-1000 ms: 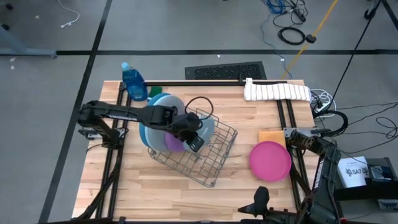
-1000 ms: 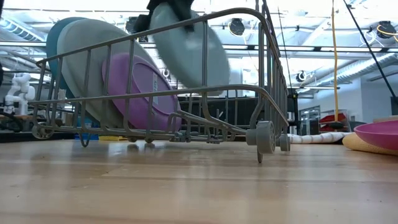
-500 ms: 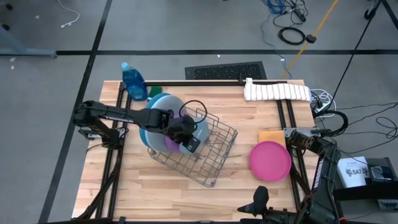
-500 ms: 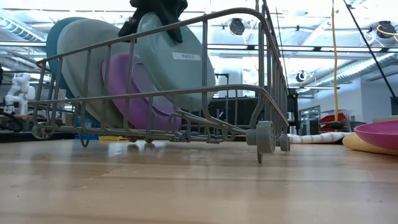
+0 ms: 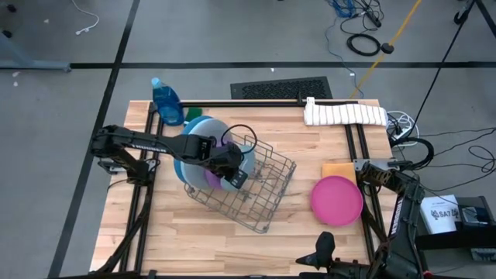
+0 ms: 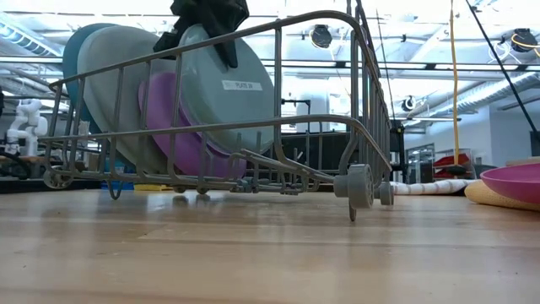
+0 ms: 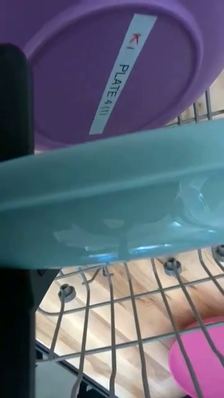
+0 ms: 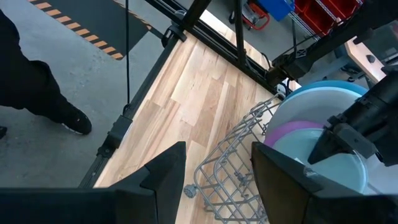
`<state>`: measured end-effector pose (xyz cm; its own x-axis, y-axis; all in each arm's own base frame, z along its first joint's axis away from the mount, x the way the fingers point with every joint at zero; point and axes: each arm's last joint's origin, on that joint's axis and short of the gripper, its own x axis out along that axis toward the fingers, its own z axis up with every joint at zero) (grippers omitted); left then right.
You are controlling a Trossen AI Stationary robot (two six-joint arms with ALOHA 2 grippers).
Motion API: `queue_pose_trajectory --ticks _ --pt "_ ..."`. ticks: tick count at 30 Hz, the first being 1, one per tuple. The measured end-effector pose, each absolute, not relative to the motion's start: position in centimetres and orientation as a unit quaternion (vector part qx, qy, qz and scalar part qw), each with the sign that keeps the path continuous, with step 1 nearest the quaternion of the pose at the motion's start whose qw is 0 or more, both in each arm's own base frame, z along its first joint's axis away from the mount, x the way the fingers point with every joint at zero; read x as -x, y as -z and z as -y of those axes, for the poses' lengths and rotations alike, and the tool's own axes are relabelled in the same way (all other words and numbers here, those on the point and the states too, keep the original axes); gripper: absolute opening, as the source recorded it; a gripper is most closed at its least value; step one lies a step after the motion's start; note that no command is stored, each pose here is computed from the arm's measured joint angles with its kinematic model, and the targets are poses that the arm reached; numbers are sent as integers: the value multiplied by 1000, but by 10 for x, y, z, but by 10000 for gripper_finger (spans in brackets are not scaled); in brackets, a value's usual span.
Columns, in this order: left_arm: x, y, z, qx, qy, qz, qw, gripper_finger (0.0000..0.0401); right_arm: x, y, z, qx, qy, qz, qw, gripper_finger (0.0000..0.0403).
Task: Sort dishes
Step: Put the small light blue plate into the dish rack
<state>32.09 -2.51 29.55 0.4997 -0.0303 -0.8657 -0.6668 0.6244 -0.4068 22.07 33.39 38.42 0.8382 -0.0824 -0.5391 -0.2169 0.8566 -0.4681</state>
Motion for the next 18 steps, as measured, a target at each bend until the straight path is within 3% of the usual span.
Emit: queue_pose_trajectory --ticks 18 --pt "-323 -294 24 382 -227 -444 778 59 -221 -384 -334 265 -37 -282 921 176"
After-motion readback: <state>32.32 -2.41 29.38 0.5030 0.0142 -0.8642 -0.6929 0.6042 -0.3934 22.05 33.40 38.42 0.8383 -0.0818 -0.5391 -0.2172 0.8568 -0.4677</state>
